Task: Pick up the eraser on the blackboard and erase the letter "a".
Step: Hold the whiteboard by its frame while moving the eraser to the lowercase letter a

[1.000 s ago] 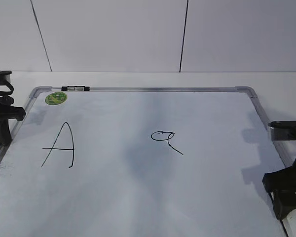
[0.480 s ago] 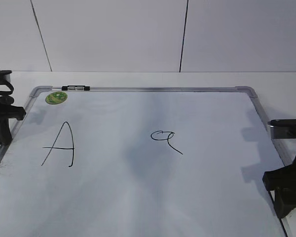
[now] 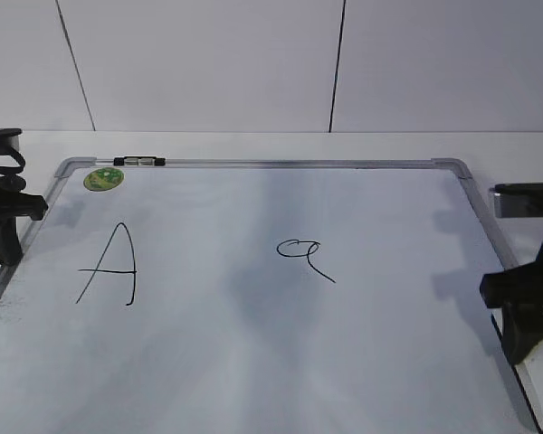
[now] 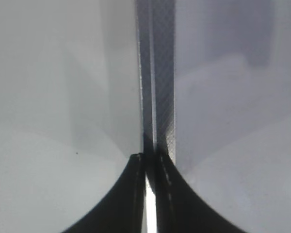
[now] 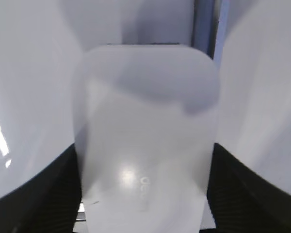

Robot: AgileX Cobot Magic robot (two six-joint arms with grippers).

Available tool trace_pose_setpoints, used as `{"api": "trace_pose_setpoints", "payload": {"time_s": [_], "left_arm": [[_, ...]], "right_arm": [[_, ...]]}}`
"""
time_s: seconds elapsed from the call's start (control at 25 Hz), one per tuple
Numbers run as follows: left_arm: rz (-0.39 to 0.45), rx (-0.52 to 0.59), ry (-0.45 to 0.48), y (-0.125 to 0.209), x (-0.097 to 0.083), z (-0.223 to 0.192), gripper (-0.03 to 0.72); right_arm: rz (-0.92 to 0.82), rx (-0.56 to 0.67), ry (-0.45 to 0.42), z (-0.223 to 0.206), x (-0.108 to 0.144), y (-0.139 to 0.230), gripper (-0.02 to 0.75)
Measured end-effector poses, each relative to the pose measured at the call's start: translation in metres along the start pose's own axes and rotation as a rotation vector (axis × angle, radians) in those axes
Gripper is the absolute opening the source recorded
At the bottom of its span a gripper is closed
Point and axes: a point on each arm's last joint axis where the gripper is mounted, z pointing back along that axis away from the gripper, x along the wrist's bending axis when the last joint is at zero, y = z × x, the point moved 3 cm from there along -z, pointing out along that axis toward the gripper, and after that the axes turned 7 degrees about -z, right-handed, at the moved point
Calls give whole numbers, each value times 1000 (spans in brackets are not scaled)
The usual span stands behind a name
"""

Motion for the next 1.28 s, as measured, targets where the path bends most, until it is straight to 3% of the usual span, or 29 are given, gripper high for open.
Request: {"api": "trace_pose_setpoints", "payload": {"time_s": [0.28,0.52,0.72,1.08,1.28], "left_arm": [[0,0,0,0,0,0,16],[1,0,1,0,0,0,16],[1,0,1,0,0,0,16],[1,0,1,0,0,0,16],[1,-2,1,0,0,0,16]], "right_arm": [[0,-136,-80,44,14,-37,548],[14,-157,-117,62,32,-80,548],[43,-124,-163,48,57,-113,548],[147,-58,-135,-1,117,-146,547],[207,-52,-94,-3,140,-153,547]]}}
